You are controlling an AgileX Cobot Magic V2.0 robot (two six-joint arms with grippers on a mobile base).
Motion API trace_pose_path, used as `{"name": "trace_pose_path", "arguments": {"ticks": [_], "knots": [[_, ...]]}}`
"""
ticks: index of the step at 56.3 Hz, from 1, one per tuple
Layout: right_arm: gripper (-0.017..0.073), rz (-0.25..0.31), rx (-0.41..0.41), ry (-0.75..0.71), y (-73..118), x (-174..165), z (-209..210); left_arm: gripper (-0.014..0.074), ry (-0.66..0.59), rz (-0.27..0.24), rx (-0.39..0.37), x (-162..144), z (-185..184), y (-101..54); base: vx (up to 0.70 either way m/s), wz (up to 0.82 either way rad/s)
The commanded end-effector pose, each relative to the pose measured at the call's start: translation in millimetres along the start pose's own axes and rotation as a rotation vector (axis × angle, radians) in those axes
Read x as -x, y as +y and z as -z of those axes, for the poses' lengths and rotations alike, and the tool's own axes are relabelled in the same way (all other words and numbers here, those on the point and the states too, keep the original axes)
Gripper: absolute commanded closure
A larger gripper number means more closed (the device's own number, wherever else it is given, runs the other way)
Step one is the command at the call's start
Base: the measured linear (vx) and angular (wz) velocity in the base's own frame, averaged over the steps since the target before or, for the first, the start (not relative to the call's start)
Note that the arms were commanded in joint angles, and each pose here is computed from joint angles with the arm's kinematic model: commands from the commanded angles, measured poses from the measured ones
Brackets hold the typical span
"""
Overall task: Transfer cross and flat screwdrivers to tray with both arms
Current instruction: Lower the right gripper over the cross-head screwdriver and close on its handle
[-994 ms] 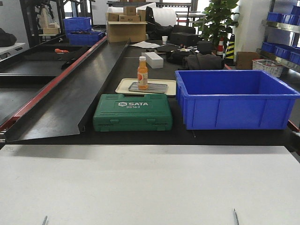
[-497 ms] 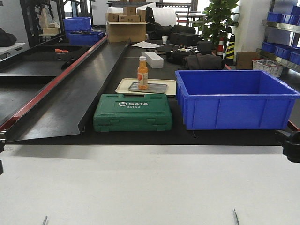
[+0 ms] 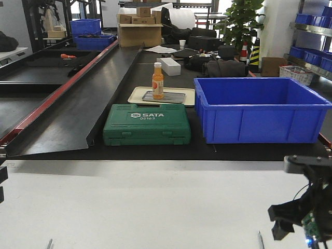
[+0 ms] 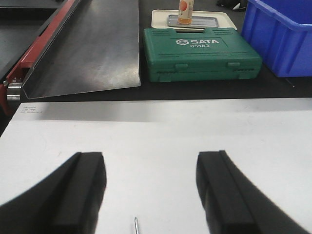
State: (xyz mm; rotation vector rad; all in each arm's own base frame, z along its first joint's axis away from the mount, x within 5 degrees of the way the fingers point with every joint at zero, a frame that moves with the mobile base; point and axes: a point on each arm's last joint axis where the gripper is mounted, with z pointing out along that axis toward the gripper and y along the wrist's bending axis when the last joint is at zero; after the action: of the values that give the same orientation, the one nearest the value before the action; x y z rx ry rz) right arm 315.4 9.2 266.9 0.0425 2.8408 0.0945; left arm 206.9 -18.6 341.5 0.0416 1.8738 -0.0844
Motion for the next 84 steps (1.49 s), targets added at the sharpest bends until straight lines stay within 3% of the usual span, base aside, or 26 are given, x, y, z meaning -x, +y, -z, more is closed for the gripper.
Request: {"name": "trace_pose_path", "arguments": {"ticks": [1, 12, 22, 36, 74, 84], "knots": [[0.0069, -0.036, 0.032, 0.059, 1.1, 10, -16, 0.0056, -0.113, 0.014, -0.009, 19, 5, -0.9, 0.0, 0.0], [0.0121, -0.118, 0.101, 0.177, 5.5, 15, -71, 0.0056, -0.107, 0.014, -0.009, 18, 5, -0.9, 0.0, 0.0], [0.0144, -0.167, 0.052, 0.19, 1.7, 16, -90, 0.0056, -0.099, 0.013, -0.008, 18, 5, -0.8, 0.0, 0.0], [0.0154, -0.085, -0.067, 0.155, 14.4, 17, -102, 0.0056, -0.078, 0.01, -0.005, 16, 5, -0.6, 0.0, 0.0], [0.0155, -0.099, -0.086, 0.245, 15.3, 10, -146, 0.0056, -0.051, 0.002, -0.001, 13, 5, -0.3, 0.0, 0.0], [0.0233, -0.098, -0.091, 0.267, 14.5, 7, -156, 0.0056, -0.049, 0.001, -0.001, 13, 5, -0.2, 0.0, 0.0]]}}
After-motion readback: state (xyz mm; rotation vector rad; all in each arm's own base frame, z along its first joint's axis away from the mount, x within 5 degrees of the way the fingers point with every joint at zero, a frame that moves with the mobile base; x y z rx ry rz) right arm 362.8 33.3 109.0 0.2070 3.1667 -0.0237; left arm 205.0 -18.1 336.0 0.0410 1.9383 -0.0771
